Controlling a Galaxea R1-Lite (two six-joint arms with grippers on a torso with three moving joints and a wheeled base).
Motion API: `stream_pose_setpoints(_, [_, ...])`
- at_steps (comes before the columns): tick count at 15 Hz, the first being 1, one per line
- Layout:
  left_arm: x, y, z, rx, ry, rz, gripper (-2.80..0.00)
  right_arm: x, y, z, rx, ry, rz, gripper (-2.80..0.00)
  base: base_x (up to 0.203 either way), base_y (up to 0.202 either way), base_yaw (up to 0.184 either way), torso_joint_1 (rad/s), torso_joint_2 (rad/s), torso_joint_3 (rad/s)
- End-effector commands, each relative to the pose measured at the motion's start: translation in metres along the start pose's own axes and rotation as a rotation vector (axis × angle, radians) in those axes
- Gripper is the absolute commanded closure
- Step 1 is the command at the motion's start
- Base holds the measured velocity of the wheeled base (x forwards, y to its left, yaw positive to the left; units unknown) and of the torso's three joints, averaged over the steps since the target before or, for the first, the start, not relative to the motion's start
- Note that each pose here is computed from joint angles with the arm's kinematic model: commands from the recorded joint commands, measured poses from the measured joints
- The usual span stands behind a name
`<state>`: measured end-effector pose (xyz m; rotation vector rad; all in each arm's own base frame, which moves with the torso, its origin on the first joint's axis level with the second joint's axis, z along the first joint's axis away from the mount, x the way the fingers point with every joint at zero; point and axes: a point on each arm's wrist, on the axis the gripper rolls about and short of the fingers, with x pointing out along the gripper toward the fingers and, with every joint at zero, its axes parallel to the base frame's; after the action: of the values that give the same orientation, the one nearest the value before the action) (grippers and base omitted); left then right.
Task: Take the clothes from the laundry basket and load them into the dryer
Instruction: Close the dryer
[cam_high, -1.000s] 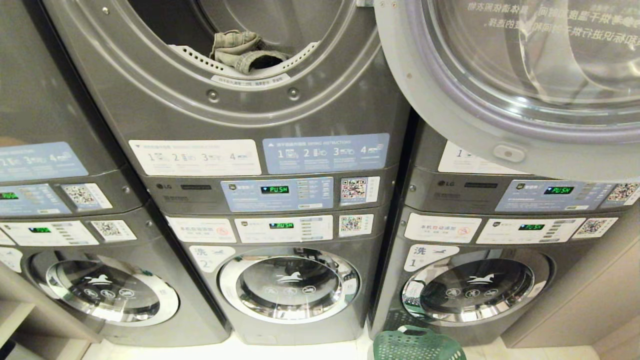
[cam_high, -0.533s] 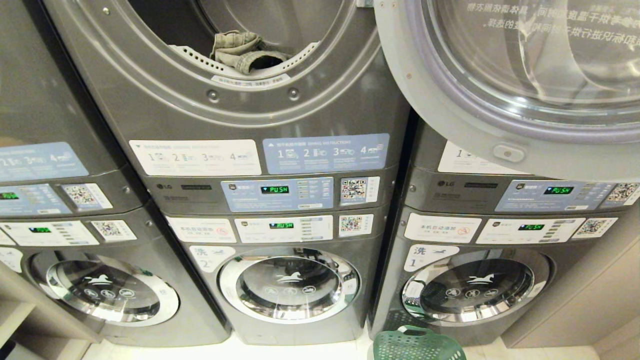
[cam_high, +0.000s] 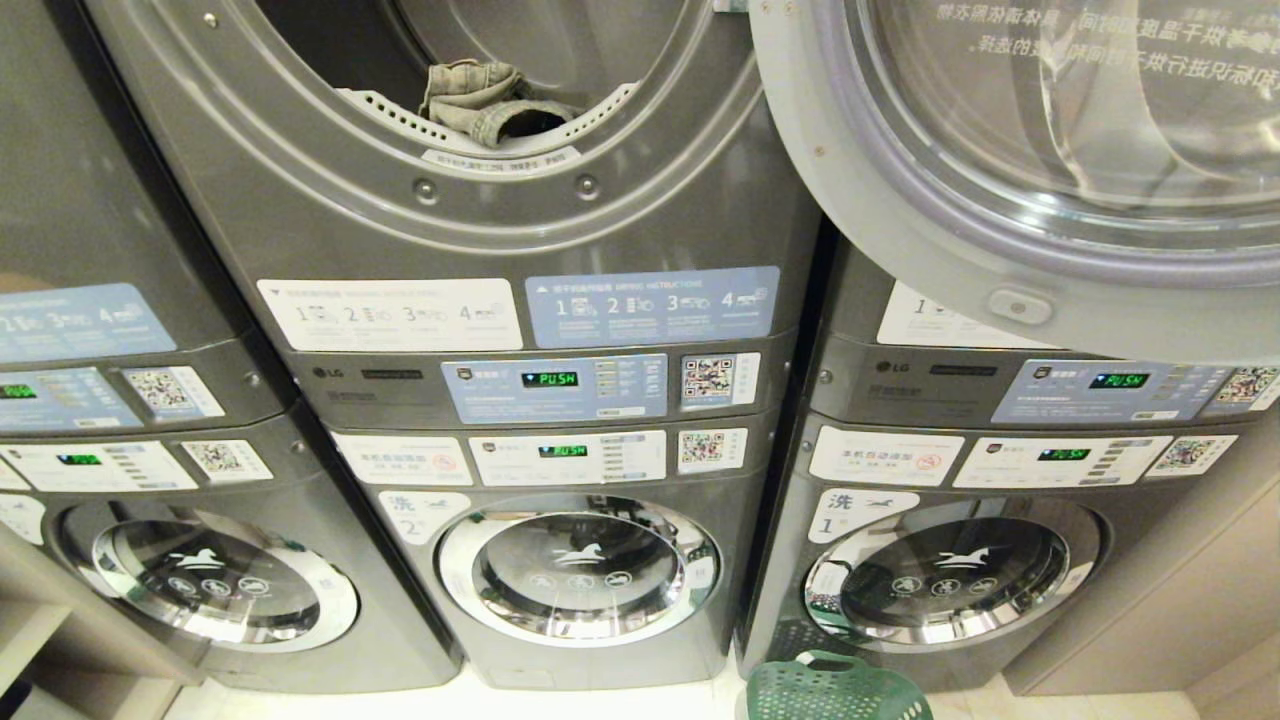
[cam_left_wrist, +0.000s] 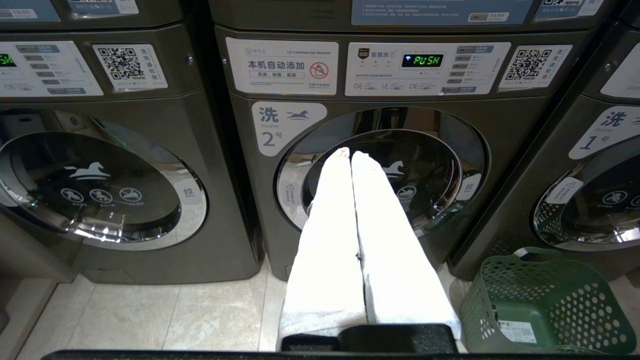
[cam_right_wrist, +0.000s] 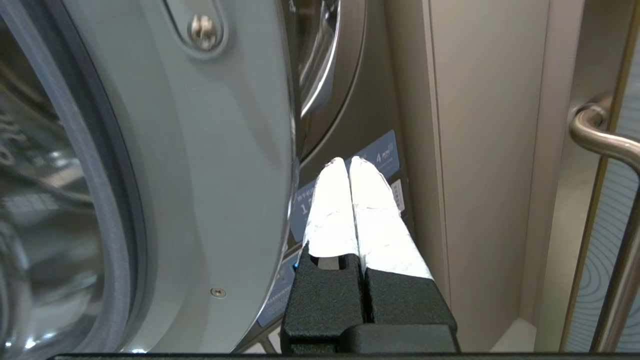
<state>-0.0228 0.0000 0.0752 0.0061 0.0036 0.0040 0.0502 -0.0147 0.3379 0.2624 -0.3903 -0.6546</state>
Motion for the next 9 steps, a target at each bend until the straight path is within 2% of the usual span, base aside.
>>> stream_pose_setpoints(1, [0.0000, 0.0000, 0.0000, 0.000, -0.001, 0.001, 0.00, 0.0059, 0.0037, -0.0062, -0.013, 0.021, -0.007, 0.00, 0.000, 0.000, 0.000, 0.000, 0.00, 0.000])
stream_pose_setpoints(7, [0.0000, 0.0000, 0.0000, 0.000, -0.001, 0.001, 0.00, 0.0044, 0.0021, -0.0122, -0.017, 0.027, 0.009, 0.00, 0.000, 0.000, 0.000, 0.000, 0.00, 0.000])
stream_pose_setpoints(9, [0.0000, 0.0000, 0.0000, 0.000, -0.001, 0.001, 0.00, 0.0003, -0.0007, -0.0141, -0.022, 0.032, 0.043, 0.00, 0.000, 0.000, 0.000, 0.000, 0.00, 0.000])
